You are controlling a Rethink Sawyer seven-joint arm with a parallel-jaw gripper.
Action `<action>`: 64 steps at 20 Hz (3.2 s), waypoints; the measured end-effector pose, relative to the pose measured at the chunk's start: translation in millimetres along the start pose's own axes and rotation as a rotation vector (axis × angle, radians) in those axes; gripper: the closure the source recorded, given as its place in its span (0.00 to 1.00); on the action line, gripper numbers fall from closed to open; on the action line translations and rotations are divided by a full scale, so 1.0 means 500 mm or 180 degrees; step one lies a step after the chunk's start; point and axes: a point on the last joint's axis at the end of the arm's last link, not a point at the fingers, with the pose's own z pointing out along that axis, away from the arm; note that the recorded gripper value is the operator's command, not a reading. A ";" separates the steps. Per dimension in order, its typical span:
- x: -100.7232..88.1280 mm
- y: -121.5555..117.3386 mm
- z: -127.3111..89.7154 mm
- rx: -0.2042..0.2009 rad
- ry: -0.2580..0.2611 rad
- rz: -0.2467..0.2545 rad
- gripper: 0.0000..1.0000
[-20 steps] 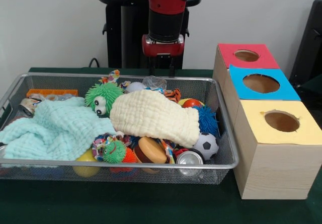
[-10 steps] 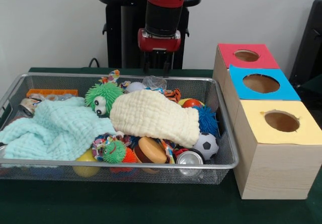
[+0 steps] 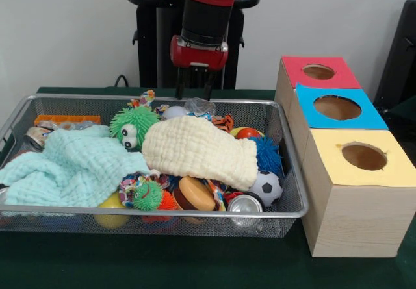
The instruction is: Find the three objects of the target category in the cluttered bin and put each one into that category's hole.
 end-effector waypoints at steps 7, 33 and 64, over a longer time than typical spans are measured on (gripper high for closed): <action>-0.013 -0.001 0.016 0.0007 -0.0252 0.0019 0.00; 0.053 -0.004 0.090 -0.0002 -0.0233 0.0152 1.00; 0.008 0.001 0.054 -0.0034 -0.0241 0.0216 0.00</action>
